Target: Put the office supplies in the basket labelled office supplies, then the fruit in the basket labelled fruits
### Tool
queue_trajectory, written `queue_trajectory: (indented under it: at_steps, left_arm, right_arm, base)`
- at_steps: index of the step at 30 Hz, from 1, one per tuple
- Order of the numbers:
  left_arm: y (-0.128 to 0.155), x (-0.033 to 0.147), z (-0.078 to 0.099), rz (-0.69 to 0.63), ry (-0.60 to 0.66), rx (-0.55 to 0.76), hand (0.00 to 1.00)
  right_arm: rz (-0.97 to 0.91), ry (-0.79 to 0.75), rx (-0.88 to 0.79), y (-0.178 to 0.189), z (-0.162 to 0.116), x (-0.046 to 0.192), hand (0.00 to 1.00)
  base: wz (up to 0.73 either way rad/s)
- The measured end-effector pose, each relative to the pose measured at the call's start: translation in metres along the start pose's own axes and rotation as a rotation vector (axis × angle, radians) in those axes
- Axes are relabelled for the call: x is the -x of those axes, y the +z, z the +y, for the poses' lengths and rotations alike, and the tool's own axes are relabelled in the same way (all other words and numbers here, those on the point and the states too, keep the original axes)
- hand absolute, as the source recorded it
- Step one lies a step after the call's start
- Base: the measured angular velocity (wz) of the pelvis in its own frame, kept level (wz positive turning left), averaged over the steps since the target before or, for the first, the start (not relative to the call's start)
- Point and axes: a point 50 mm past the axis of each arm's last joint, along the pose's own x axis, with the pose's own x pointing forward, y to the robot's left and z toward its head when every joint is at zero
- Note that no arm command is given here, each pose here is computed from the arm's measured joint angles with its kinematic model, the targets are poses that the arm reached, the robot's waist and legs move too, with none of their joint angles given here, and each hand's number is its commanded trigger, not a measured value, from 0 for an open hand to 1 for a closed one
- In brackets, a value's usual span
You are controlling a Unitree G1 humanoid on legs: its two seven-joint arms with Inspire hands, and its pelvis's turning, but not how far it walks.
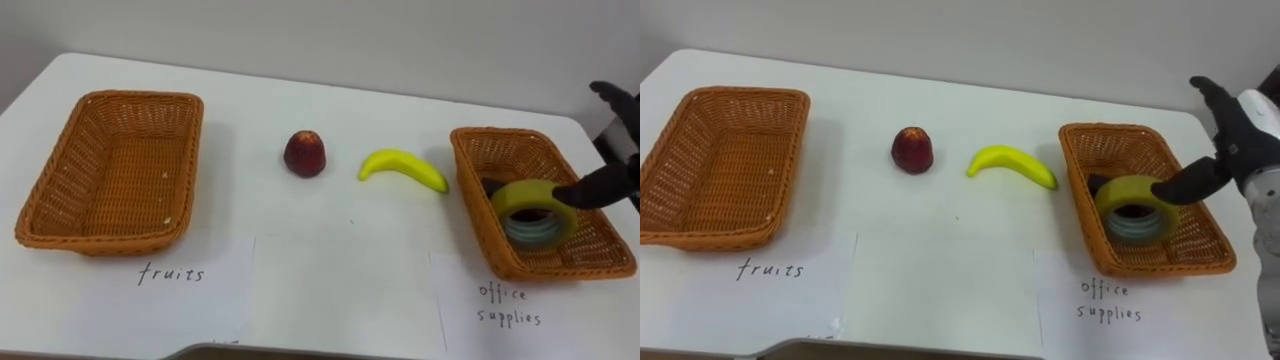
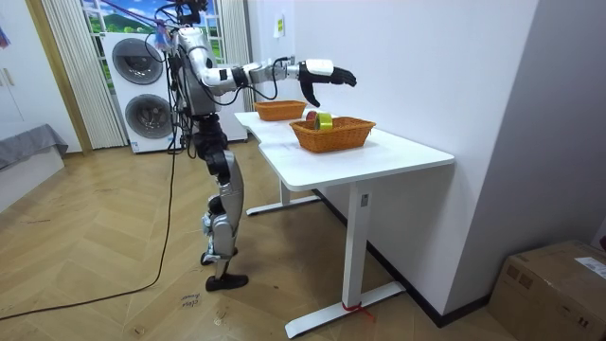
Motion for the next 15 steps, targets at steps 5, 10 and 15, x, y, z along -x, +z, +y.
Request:
queue_trajectory:
  at_steps: [5,10,15]
  left_arm:
    - [0.008,-0.001,0.000,-0.023,-0.011,0.000,0.00]
    - [0.015,-0.002,0.000,-0.043,-0.017,0.003,0.00]
    - [0.012,-0.002,0.001,-0.038,-0.013,0.008,0.00]
  right_arm:
    - [-0.078,-0.034,0.012,0.017,-0.008,0.003,0.00]
    - [-0.142,-0.069,0.013,0.033,-0.016,0.002,0.00]
    - [-0.200,-0.098,0.019,0.046,-0.022,0.003,0.00]
  base:
    - [-0.03]
    - [0.00]
    - [0.00]
